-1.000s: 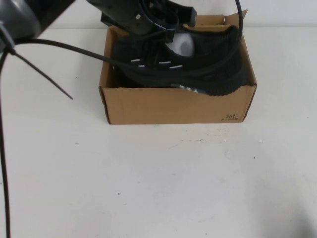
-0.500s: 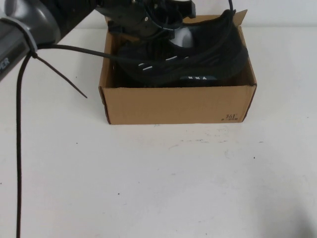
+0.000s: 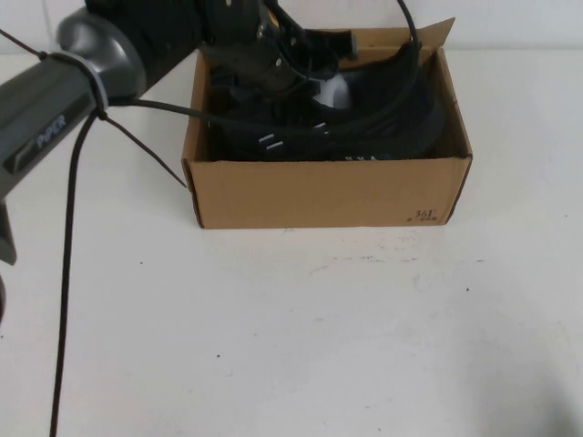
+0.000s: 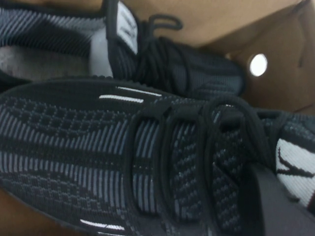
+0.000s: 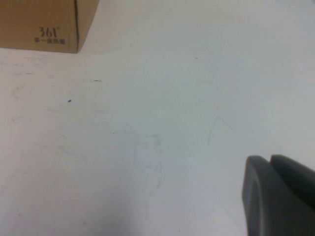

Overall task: Put shoes into padded shoe box
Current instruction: Place the shoe in the shoe box

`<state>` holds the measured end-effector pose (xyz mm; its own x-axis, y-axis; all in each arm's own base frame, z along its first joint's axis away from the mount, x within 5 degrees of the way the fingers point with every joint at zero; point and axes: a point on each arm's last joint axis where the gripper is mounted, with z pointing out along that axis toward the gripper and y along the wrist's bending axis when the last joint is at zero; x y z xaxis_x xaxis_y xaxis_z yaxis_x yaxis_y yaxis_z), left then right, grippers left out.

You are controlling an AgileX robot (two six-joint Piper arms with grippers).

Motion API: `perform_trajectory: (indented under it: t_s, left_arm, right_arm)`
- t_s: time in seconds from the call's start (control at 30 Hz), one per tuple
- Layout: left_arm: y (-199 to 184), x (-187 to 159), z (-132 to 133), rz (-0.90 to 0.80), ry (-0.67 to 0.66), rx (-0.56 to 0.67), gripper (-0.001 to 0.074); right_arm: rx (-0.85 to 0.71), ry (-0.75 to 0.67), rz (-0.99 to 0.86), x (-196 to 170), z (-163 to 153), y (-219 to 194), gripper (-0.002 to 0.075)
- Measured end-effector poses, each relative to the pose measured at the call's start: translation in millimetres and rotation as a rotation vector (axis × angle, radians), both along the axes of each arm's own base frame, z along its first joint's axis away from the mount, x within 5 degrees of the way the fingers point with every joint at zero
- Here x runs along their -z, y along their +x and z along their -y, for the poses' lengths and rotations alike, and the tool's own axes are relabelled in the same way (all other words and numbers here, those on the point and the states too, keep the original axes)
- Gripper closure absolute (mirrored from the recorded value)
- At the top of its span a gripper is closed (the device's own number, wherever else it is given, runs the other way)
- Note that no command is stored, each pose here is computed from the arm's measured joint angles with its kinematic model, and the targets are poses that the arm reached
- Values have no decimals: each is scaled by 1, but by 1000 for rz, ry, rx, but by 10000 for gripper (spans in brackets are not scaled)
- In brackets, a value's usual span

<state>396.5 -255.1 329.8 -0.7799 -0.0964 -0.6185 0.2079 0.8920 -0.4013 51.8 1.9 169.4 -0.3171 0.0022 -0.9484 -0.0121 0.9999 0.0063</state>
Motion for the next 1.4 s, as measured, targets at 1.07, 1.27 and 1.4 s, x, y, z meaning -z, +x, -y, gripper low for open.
perform_trajectory:
  t_s: [1.07,1.27,1.4]
  left_arm:
    - [17,31,14,-25,-63,-25,724]
    - [18,36,20,-31,-83,-19,721]
    - [17,38,22,-29,-83,0,641]
  right_arm:
    - [0,0,0,0,0,0,734]
    - [0,0,0,0,0,0,734]
    - [0,0,0,0,0,0,734]
